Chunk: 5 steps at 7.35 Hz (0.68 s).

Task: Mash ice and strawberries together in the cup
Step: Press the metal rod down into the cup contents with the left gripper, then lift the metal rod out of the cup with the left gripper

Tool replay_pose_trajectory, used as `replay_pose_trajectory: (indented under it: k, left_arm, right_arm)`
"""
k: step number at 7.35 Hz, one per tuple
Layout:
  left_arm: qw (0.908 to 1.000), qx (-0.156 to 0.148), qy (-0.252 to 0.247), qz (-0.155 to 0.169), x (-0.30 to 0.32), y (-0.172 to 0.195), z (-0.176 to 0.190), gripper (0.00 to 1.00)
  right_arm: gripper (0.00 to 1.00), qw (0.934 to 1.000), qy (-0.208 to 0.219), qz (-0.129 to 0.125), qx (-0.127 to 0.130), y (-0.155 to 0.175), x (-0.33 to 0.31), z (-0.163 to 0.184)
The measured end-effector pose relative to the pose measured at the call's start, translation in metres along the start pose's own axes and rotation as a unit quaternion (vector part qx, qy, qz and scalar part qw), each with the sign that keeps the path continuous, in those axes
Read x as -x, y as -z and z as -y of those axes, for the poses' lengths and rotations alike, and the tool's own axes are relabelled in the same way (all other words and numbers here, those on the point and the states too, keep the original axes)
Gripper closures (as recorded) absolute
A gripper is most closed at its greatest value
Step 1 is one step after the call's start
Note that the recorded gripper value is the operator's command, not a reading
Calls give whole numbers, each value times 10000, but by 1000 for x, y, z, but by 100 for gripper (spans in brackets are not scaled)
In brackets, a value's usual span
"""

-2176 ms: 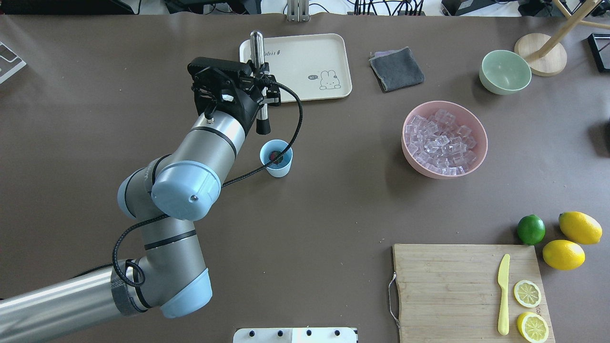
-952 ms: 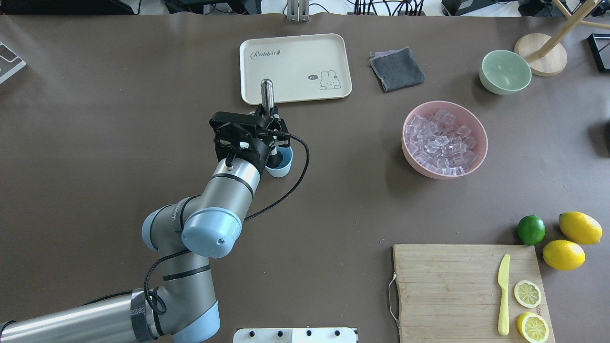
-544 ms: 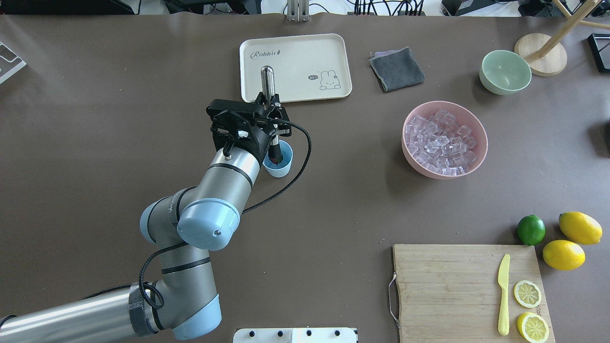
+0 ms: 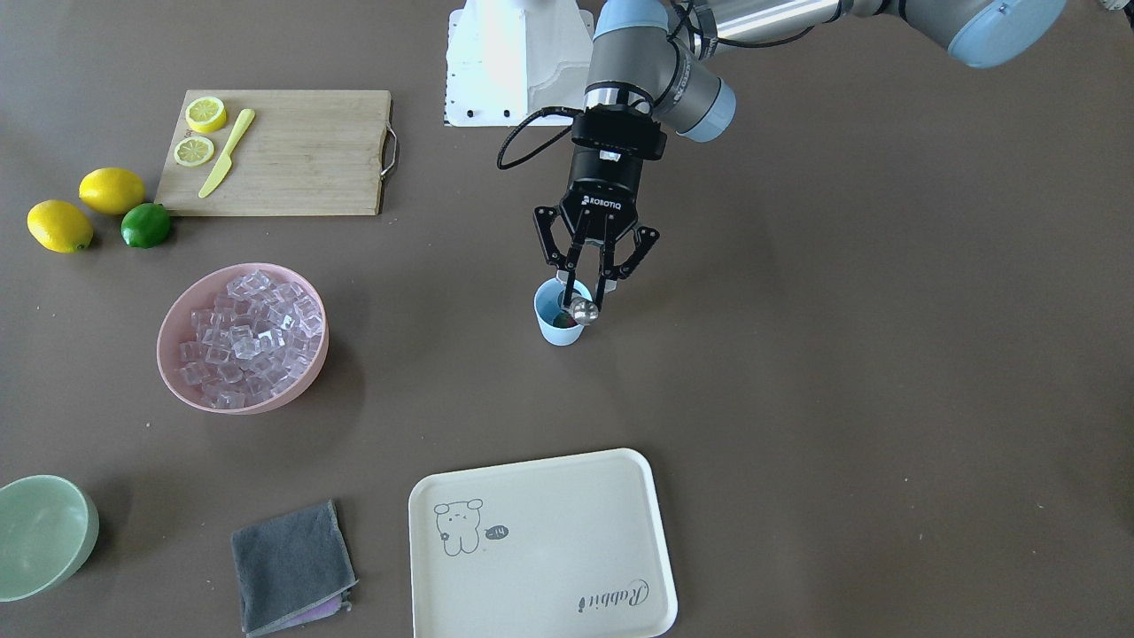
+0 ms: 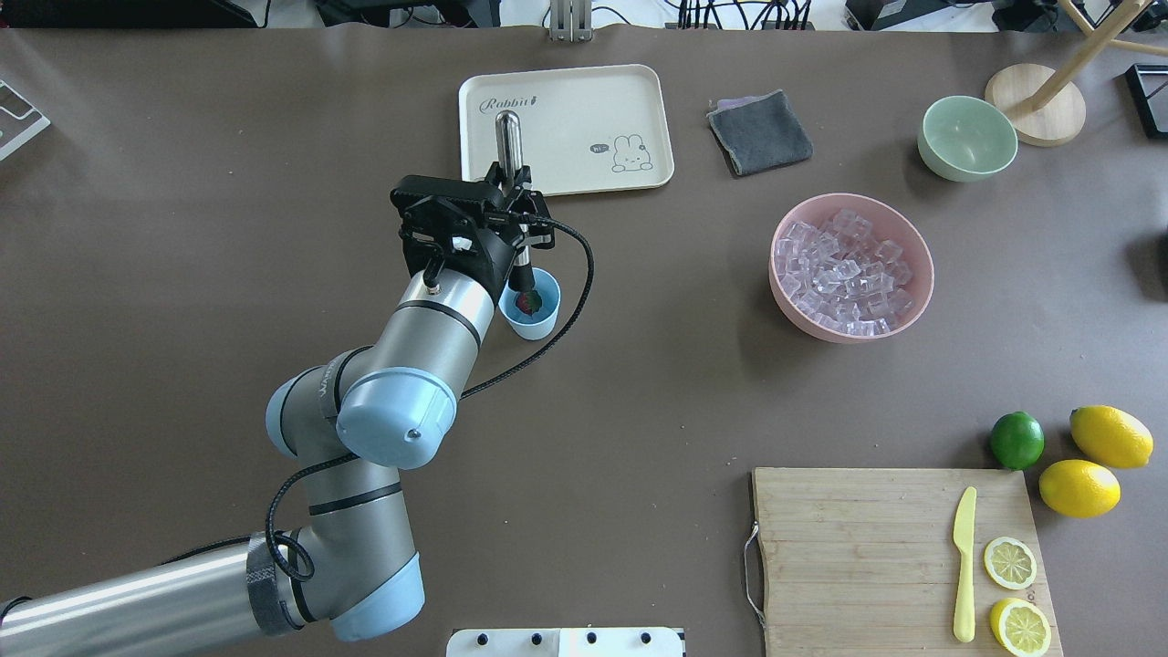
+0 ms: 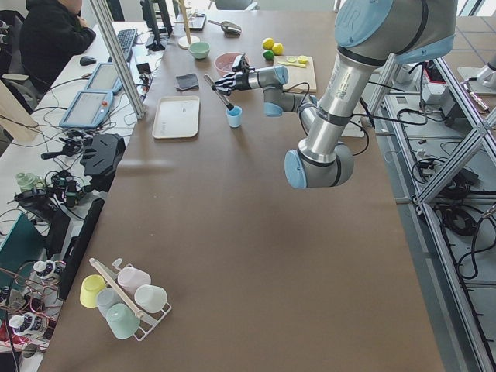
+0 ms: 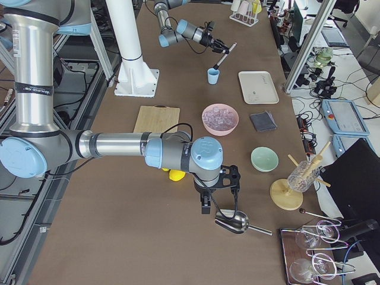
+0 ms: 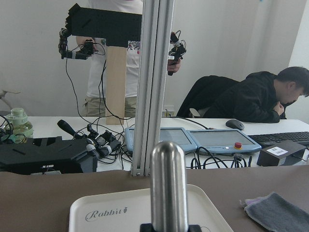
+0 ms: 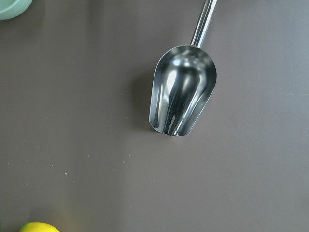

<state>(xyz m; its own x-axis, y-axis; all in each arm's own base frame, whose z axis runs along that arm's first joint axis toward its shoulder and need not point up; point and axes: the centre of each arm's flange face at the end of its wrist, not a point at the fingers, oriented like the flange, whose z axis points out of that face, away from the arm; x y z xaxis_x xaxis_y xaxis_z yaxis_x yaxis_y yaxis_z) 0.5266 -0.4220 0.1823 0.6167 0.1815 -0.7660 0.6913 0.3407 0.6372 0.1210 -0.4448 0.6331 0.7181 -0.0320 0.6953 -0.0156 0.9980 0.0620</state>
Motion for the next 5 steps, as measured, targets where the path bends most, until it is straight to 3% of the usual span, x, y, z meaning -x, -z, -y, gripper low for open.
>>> replay_pose_trajectory:
  k: [3, 5]
  left_arm:
    - [9999, 139, 76, 2, -2, 2, -24, 72]
    - [9998, 54, 157, -80, -7, 7, -2, 72]
  right_arm:
    - [1, 10000, -10, -2, -2, 0, -1, -1]
    - [1, 10000, -22, -8, -11, 1, -2, -1]
